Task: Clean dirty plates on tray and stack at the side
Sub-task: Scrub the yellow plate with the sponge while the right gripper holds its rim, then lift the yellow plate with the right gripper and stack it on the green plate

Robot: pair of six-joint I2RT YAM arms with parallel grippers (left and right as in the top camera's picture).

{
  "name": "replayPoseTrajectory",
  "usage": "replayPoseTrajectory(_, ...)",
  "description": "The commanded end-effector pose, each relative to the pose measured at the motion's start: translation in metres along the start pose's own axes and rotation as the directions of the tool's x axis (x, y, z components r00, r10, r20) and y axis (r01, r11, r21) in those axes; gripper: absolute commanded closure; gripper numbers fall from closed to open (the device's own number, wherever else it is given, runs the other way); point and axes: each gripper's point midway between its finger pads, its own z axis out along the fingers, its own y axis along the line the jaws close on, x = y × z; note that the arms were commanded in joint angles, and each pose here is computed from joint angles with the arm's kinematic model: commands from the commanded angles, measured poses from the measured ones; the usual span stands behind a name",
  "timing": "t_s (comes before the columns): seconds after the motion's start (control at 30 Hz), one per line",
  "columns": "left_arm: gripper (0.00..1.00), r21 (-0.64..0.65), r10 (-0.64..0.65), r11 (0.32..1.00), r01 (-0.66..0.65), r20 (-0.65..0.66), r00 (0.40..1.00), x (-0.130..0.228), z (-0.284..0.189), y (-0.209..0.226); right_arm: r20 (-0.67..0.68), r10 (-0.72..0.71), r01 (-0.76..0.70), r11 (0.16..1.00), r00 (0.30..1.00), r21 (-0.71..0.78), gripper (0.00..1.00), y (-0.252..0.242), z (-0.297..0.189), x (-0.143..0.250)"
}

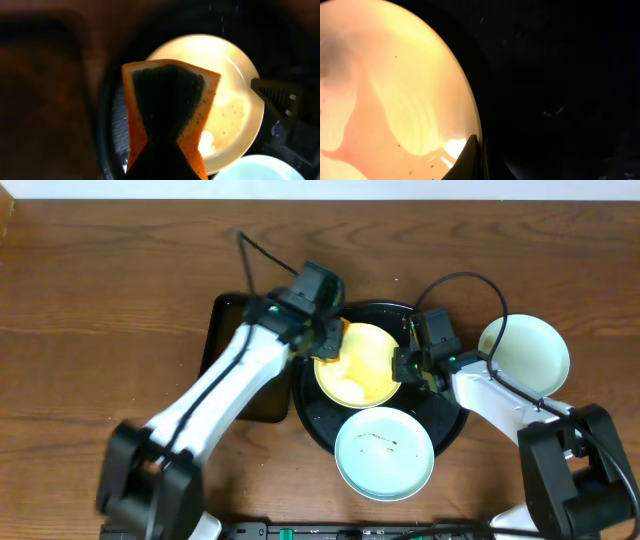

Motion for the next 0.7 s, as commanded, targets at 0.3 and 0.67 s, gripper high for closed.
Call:
replayPoseTrajectory(0.3, 0.93, -0.172, -0.233, 0.952, 0.253, 0.126, 0.964, -0.02, -0.05, 0.112, 0.298, -0.408, 0.327, 0.9, 0.863, 0.288, 0.99, -0.013, -0.101, -0.079)
replayPoseTrajectory(0.67, 0.92, -0.2, -0.333, 0.912, 0.359, 0.154, 0.93, -0.019, -0.059, 0.149, 0.27, -0.721, 0.52, 0.663, 0.639, 0.538, 0.99, 0.011, -0.153, -0.097)
